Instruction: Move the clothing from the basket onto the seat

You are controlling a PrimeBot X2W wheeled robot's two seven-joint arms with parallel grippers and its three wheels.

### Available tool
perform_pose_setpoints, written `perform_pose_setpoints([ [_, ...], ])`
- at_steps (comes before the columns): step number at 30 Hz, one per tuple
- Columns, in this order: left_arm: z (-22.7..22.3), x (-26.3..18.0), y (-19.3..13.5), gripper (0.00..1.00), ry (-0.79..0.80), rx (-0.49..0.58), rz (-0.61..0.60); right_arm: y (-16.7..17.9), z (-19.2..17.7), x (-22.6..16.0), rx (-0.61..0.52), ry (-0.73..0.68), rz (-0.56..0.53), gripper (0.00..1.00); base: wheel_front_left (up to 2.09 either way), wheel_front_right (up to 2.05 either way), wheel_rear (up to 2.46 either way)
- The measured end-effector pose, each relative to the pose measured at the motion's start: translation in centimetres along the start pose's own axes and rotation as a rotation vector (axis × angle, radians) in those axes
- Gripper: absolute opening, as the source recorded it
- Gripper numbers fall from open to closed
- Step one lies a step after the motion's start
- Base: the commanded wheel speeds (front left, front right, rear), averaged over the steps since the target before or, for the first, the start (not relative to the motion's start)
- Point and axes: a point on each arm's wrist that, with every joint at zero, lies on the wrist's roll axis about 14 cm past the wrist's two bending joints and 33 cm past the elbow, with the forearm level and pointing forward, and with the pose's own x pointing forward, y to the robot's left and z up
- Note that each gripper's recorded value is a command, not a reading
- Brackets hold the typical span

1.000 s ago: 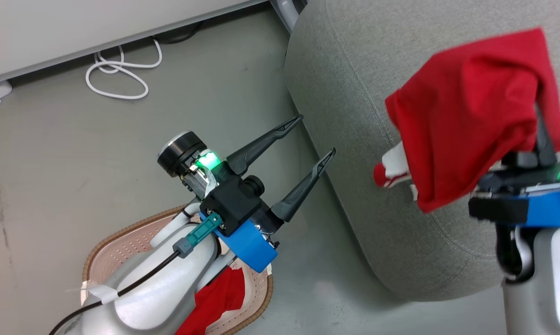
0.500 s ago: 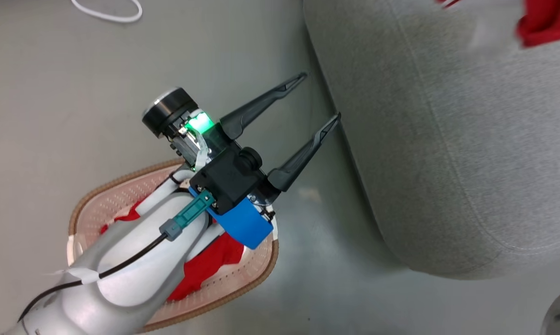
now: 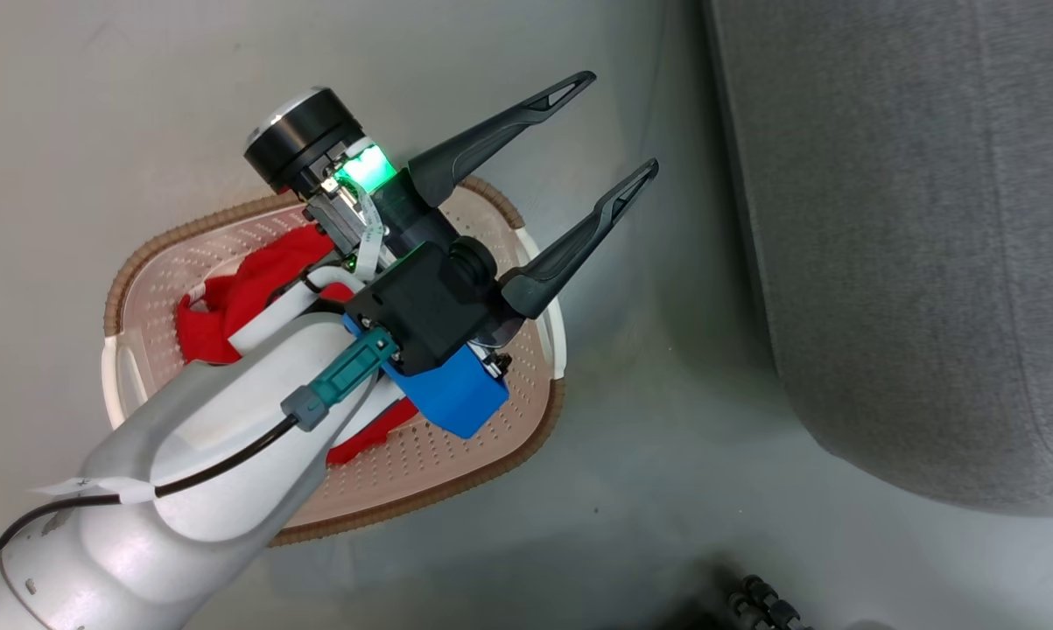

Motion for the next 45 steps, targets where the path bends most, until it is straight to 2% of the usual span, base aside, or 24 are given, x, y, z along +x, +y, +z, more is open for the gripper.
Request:
perform_pose_setpoints([
  [5,-2.3,-0.9,0.7,1.0,0.035,-0.028,0.018,-0.4,-7.3,-2.2,-0.012,0.187,-0.03,0.0,0.0,0.0,0.0],
  [8,-3.1,-1.2,0.9,1.0,0.047,-0.036,0.021,-0.8,-11.4,-5.0,-0.005,0.315,-0.054,0.0,0.0,0.0,0.0],
  [14,-3.3,-1.0,1.0,1.0,0.047,-0.035,0.018,0.1,-14.9,-8.5,0.039,0.453,-0.061,0.0,0.0,0.0,0.0],
  [15,-3.2,-1.0,1.0,1.0,0.045,-0.033,0.017,0.1,-15.0,-8.6,0.05,0.457,-0.067,0.06,0.0,0.0,0.0],
  [16,-3.0,-0.9,1.1,1.0,0.044,-0.029,0.017,0.2,-14.9,-8.6,0.055,0.457,-0.066,0.81,0.0,0.0,0.0],
  [17,-2.9,-0.9,1.2,1.0,0.044,-0.025,0.018,0.4,-14.7,-8.6,0.063,0.454,-0.063,1.0,0.0,0.0,0.0],
  [21,-1.6,-0.8,1.5,1.0,0.032,-0.003,0.029,0.3,-13.4,-9.0,0.074,0.435,-0.056,1.0,0.0,0.0,0.0],
  [28,1.8,-1.0,0.8,1.0,0.005,0.012,0.07,0.1,-11.0,-12.7,0.089,0.446,0.005,1.0,0.0,0.0,0.0],
  [35,5.8,-2.3,0.8,1.0,-0.021,0.04,0.158,-1.0,-6.1,-14.6,0.091,0.369,0.065,1.0,0.0,0.0,0.0],
  [39,7.8,-4.0,1.3,1.0,-0.03,0.05,0.249,-0.3,-2.7,-15.1,0.137,0.291,0.103,1.0,0.0,0.0,0.0],
  [45,10.3,-8.2,2.3,1.0,-0.039,0.066,0.421,3.3,2.7,-16.0,0.231,0.17,0.2,1.0,0.0,0.0,0.0],
])
